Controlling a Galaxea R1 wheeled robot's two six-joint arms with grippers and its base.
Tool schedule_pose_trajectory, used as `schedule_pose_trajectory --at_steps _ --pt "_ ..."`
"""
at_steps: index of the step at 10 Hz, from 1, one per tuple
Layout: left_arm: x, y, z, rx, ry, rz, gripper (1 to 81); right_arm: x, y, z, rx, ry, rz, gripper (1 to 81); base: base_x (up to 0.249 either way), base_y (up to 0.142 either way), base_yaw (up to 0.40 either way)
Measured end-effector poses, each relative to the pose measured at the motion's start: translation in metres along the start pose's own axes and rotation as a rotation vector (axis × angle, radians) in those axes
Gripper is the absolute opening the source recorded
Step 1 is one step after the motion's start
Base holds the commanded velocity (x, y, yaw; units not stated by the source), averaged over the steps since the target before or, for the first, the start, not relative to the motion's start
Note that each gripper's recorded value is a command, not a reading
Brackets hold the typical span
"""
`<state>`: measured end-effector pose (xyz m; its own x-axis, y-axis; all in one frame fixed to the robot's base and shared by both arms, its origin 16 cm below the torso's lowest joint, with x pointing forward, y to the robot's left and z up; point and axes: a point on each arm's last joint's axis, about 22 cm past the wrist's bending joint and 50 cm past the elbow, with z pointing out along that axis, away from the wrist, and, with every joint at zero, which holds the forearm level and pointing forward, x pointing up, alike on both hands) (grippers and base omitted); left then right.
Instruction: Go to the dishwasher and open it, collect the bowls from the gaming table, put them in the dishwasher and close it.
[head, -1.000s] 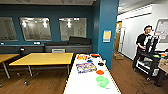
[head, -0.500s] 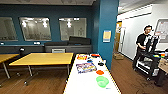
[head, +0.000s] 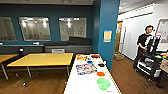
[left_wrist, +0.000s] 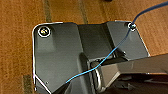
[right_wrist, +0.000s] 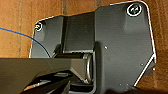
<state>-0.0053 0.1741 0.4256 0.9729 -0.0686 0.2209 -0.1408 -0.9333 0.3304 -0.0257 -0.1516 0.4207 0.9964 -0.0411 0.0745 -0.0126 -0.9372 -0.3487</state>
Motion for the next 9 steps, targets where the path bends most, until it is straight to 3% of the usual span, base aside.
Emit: schedule_pose_trajectory --at_steps 9 --pt "-0.0032 -0.0008 -0.0007 0.001 -0.003 -0.001 81.1 -0.0019 0.0042 -0.0011 -0.005 0.006 0.004 81.1 0.189 0.0 0.0"
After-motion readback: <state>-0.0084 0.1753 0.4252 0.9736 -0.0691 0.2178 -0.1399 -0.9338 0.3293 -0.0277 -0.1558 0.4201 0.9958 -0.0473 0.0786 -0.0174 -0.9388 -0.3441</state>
